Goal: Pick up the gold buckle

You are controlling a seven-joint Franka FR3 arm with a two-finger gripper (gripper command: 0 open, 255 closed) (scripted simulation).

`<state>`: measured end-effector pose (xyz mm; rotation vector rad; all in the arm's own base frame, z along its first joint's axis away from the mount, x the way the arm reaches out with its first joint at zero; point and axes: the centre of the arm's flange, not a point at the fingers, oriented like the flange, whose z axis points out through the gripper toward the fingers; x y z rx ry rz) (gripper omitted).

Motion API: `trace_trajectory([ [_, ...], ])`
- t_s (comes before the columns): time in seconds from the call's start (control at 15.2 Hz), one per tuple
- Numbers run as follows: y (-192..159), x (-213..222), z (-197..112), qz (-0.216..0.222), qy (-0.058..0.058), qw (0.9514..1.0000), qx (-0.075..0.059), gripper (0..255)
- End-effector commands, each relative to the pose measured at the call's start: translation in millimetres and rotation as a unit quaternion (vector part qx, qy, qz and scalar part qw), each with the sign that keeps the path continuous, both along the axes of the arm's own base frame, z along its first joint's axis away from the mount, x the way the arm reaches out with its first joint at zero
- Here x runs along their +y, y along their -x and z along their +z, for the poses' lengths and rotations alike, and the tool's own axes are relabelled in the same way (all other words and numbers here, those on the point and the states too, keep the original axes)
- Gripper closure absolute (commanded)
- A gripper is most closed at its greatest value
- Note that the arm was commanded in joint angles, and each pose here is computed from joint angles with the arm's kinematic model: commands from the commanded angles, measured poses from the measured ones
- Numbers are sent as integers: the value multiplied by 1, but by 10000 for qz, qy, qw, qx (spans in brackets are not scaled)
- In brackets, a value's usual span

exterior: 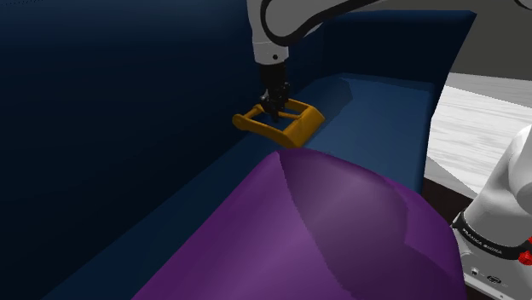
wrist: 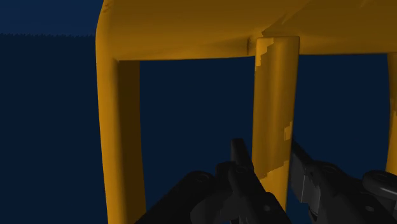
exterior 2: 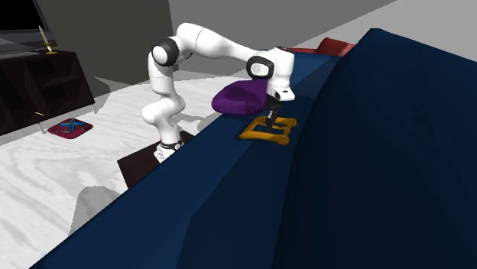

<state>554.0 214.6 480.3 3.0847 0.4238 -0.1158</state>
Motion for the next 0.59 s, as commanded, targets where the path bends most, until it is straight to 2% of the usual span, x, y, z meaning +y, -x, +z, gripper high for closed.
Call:
trace_trajectory([
  [0.0, -1, 0, 12, 0, 0, 10000, -2, 255],
  [0.4, -1, 0, 44, 0, 0, 10000, -2, 255],
  [0.53, -1, 0, 45, 0, 0, 10000, -2, 255],
])
